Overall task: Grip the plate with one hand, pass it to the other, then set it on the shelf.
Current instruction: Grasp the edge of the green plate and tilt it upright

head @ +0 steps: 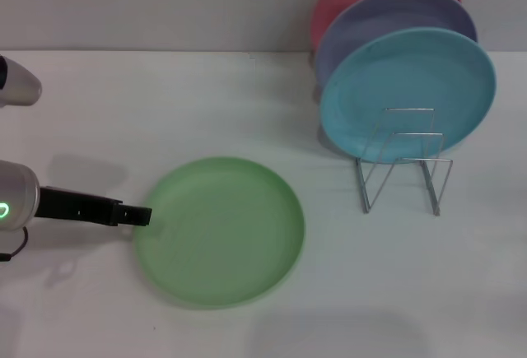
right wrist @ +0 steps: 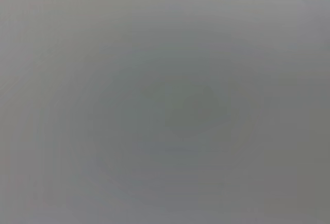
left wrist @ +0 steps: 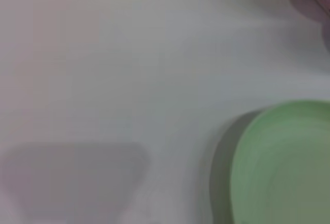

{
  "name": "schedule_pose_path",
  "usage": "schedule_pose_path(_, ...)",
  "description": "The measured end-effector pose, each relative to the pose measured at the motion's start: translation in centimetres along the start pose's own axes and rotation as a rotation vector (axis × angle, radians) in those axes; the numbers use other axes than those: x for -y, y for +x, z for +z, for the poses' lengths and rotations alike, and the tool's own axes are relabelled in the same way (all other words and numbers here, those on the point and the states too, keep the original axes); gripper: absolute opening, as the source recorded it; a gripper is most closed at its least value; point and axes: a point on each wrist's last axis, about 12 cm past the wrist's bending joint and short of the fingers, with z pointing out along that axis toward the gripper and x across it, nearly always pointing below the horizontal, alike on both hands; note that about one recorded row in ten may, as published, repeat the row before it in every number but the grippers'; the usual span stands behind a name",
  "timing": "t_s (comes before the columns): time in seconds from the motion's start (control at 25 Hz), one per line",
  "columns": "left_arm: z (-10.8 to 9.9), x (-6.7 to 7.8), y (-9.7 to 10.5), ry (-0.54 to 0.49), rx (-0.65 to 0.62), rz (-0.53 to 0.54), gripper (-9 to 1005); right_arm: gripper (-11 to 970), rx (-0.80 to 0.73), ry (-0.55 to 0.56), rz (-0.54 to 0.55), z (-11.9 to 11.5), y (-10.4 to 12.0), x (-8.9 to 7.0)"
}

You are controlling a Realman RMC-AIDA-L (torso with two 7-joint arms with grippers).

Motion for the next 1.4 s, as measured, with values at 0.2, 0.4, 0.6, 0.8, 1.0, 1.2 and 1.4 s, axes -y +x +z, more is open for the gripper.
schedule_pose_path(0.2,0.7,0.0,0.1,0.010,-0.028,-0.003,762,837,0.002,-0.002,0.000,0.1,0.0,0.0)
schedule_pose_path(0.4,1.2,0.0,-0.1,0.013,-0.047,0.000,754,837,0.002,-0.002,0.000,0.1,0.0,0.0)
schedule_pose_path(0.6,1.7,0.0,-0.3,0.016,-0.062,0.004,746,837,0.000,0.001,-0.002,0.0,0.0,0.1)
schedule_pose_path(0.8,1.8,0.1,-0.4,0.018,-0.069,0.008,738,836,-0.004,0.002,-0.002,0.0,0.0,0.1)
schedule_pose_path(1.0,1.8,0.1,-0.2,0.013,-0.090,0.016,730,836,-0.006,0.002,-0.001,0.1,0.1,0.1)
schedule_pose_path(1.2,2.0,0.2,-0.3,-0.003,-0.105,0.030,722,836,-0.005,0.002,-0.001,0.1,0.0,0.1)
schedule_pose_path(1.4,2.1,0.3,-0.4,0.000,-0.110,0.033,708,835,-0.006,0.003,-0.002,0.1,0.0,0.1)
